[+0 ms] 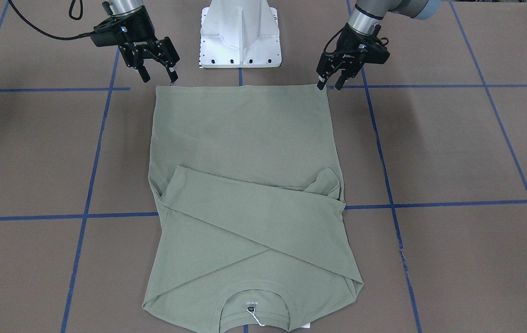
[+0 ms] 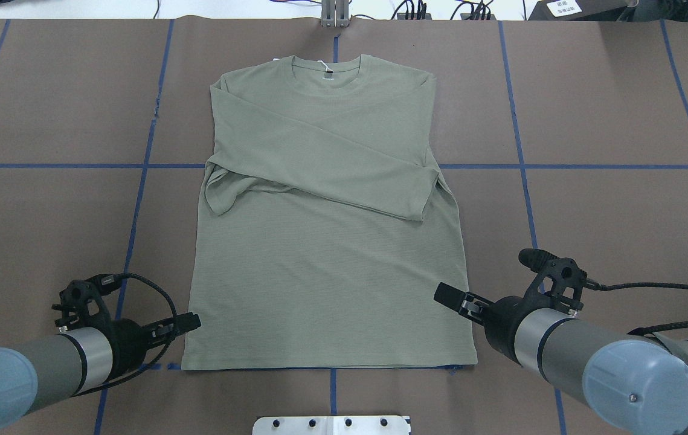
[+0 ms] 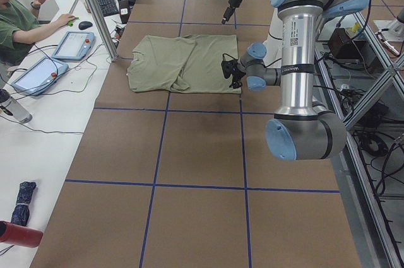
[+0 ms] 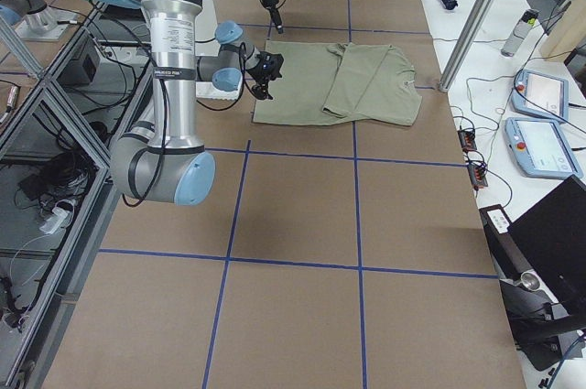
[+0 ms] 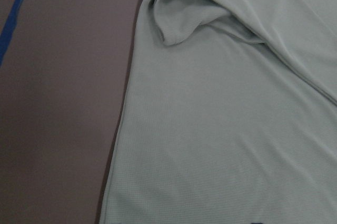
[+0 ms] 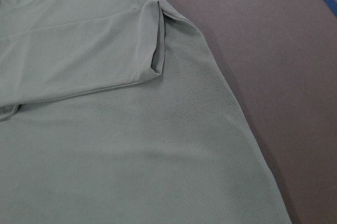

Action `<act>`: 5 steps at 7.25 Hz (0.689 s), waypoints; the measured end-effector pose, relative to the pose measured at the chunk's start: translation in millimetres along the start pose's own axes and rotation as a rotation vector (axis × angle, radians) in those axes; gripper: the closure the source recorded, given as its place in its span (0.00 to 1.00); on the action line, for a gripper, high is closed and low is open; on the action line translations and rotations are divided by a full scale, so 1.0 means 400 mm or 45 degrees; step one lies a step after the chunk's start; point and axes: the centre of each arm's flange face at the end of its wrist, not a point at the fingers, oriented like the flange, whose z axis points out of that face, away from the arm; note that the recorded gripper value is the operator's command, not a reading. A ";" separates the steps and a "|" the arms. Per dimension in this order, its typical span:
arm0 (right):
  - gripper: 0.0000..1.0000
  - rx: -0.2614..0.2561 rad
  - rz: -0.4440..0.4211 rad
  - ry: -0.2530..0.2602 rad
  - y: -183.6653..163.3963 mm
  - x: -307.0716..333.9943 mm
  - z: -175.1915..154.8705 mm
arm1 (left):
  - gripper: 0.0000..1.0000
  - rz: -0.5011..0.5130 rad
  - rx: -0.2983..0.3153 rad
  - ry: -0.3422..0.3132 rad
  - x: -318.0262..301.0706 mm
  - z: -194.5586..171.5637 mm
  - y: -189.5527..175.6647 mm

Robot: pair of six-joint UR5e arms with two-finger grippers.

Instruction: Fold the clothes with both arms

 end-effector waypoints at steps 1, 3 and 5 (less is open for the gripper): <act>0.01 0.002 0.000 -0.001 0.000 0.000 0.000 | 0.28 0.005 -0.004 -0.015 -0.010 0.016 0.013; 0.01 0.005 0.000 -0.002 0.000 0.000 0.001 | 0.28 0.020 -0.023 -0.026 -0.013 0.040 0.041; 0.01 0.007 0.001 -0.002 0.000 0.001 0.001 | 0.28 0.038 -0.045 -0.042 -0.018 0.067 0.073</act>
